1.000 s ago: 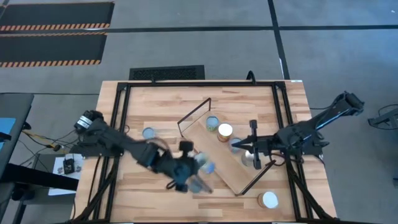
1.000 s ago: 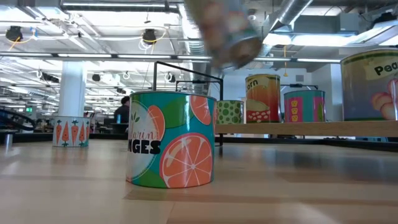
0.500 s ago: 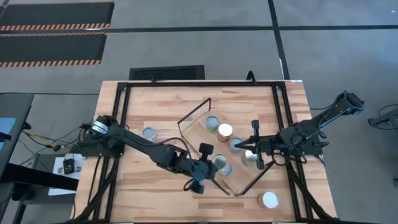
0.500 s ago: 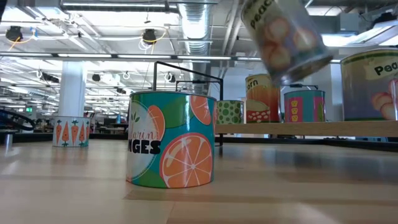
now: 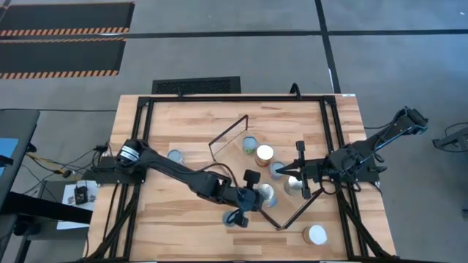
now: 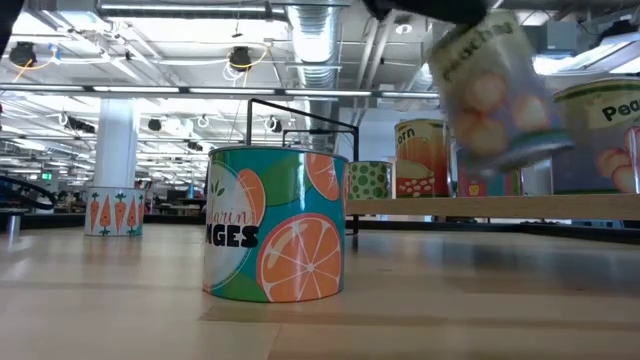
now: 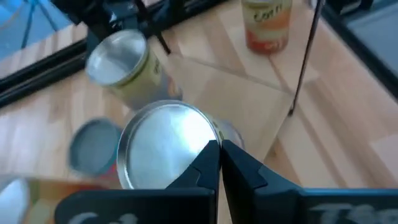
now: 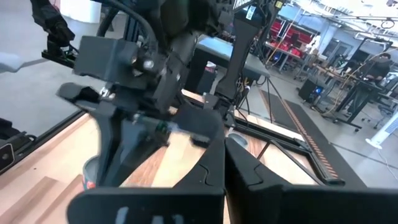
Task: Pick and place cans onto a shelf
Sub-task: Put the large canned peaches aligned with the other large canned peaches on the shelf
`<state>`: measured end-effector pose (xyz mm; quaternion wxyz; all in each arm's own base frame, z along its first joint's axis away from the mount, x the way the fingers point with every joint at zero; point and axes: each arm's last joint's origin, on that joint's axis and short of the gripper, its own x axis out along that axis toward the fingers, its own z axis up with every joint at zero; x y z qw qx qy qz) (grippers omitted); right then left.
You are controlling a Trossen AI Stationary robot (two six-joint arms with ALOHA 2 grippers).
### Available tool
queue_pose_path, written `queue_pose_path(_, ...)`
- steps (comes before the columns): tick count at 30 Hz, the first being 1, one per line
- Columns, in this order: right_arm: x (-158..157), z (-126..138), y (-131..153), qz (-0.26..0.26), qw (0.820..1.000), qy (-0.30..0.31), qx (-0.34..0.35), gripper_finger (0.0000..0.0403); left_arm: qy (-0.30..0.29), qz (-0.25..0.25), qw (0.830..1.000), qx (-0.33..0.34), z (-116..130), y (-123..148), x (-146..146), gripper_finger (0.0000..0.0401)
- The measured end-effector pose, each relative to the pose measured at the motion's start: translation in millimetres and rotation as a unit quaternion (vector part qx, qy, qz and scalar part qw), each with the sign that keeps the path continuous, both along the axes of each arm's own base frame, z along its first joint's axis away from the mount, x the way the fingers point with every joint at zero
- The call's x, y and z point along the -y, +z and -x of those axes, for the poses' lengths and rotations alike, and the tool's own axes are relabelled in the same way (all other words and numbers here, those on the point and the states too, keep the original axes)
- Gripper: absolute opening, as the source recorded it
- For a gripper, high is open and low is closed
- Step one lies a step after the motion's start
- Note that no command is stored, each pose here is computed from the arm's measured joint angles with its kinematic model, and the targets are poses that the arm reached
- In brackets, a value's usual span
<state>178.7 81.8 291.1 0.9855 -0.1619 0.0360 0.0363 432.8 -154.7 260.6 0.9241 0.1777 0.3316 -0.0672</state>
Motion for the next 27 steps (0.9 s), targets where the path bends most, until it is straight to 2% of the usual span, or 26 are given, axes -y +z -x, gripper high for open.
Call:
queue_pose_path(6, 0, 0, 0, 0.001, 1.000, 0.000, -0.002, 0.0012, -0.010, 0.012, 1.000, 0.003, -6, -9, 3, 0.0000)
queue_pose_path(14, 0, 0, -1, 0.003, 1.000, 0.000, -0.004, 0.0012, -0.017, 0.034, 0.999, 0.027, -9, -5, 5, 0.0000)
queue_pose_path(19, 0, 0, -1, 0.003, 1.000, 0.000, -0.004, 0.0012, -0.019, 0.033, 0.999, 0.015, -11, -12, 4, 0.0000)
queue_pose_path(27, 0, 0, -1, 0.004, 1.000, 0.000, -0.004, 0.0012, -0.029, 0.041, 0.998, 0.034, -13, -8, 5, 0.0000)
